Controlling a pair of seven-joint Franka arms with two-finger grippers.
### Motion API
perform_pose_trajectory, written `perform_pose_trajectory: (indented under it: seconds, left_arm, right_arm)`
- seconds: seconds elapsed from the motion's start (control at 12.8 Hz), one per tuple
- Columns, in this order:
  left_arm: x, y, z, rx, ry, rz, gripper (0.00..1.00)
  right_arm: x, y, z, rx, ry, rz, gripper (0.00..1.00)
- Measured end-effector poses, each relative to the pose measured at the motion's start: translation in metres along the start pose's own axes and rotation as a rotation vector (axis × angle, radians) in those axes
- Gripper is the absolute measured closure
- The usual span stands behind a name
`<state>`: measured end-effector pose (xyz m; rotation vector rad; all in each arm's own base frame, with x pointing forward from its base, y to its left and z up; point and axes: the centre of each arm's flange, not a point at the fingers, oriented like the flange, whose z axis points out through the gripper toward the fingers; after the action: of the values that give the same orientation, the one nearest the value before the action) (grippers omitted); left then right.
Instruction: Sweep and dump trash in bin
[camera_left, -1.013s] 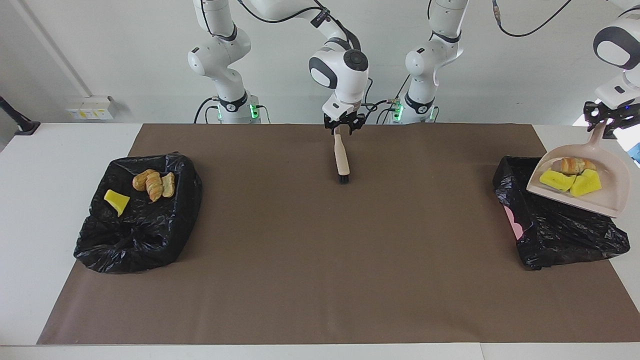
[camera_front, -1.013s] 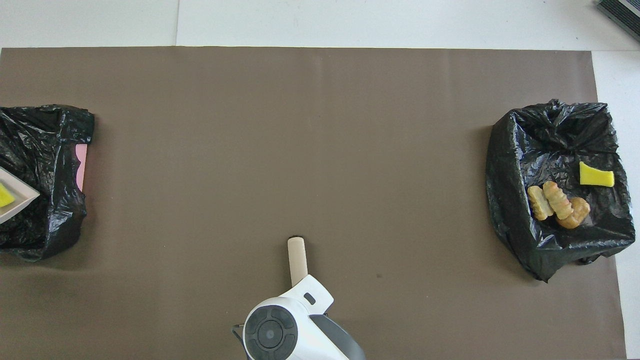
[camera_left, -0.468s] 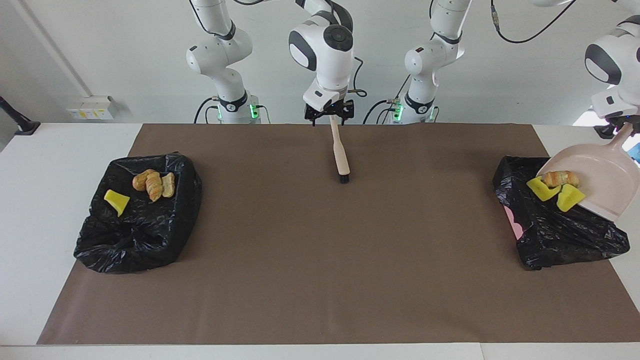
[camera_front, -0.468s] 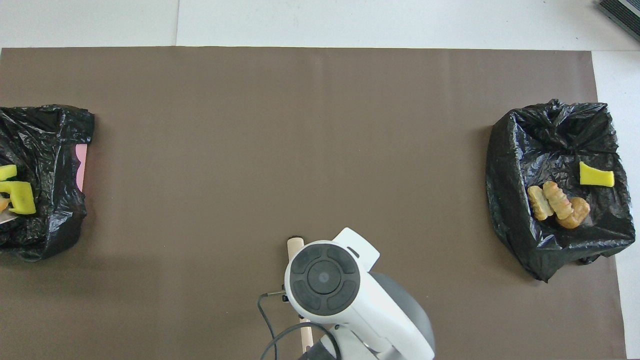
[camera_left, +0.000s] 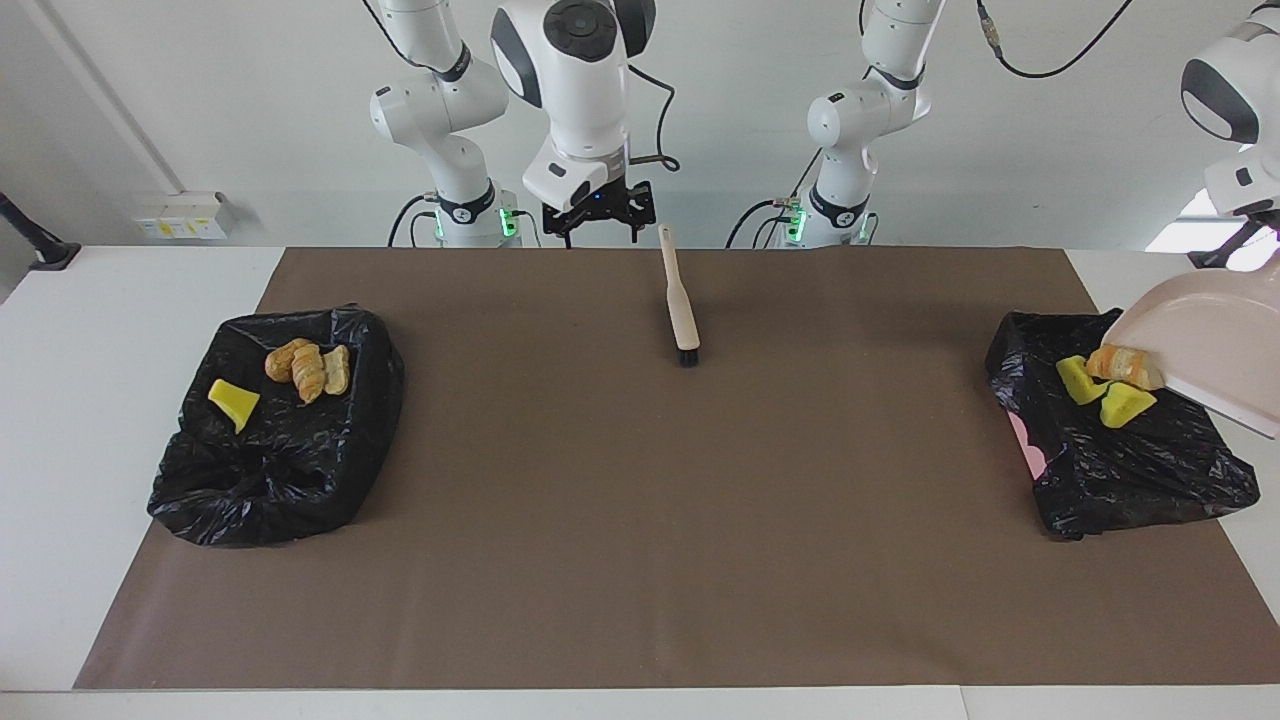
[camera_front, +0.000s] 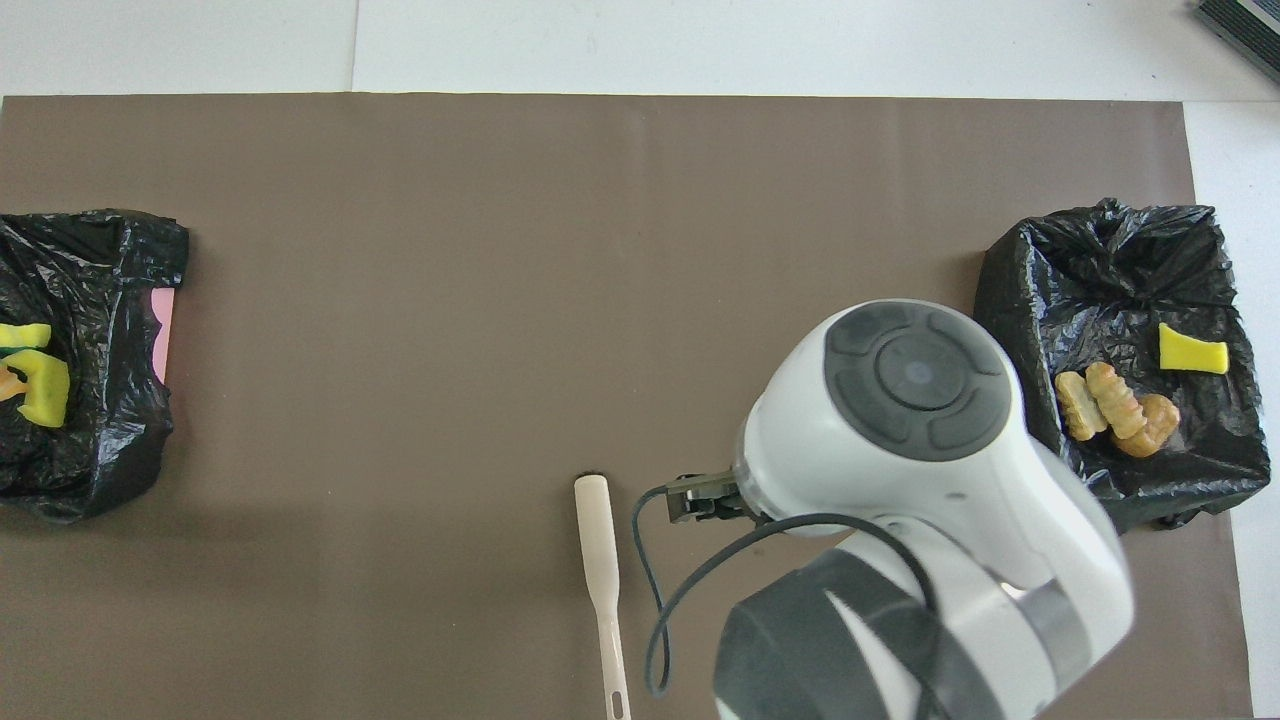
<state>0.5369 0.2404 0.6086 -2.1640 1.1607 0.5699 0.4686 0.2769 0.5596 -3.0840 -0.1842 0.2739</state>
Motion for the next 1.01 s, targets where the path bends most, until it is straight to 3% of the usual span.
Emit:
perform_pose_trajectory:
  seconds: [0.47,0.78,1.01]
  left_arm:
    - [-0.012,-0.009,-0.041,0.040,0.026,-0.020,0.67]
    - [0.008,0.000,-0.061,-0.027,0.216,-0.075,0.67]
    - [0.029,0.014,-0.080,-0.141,0.354,-0.245,0.67]
  right_arm:
    - [0.019,0.121,-0.054,0.022,0.055,-0.009,0.00]
    - [0.023,0.192,-0.070,0.024,0.087,0.036,0.00]
    - [0.021,0.246,-0.083,-0.016,0.117,0.130,0.00]
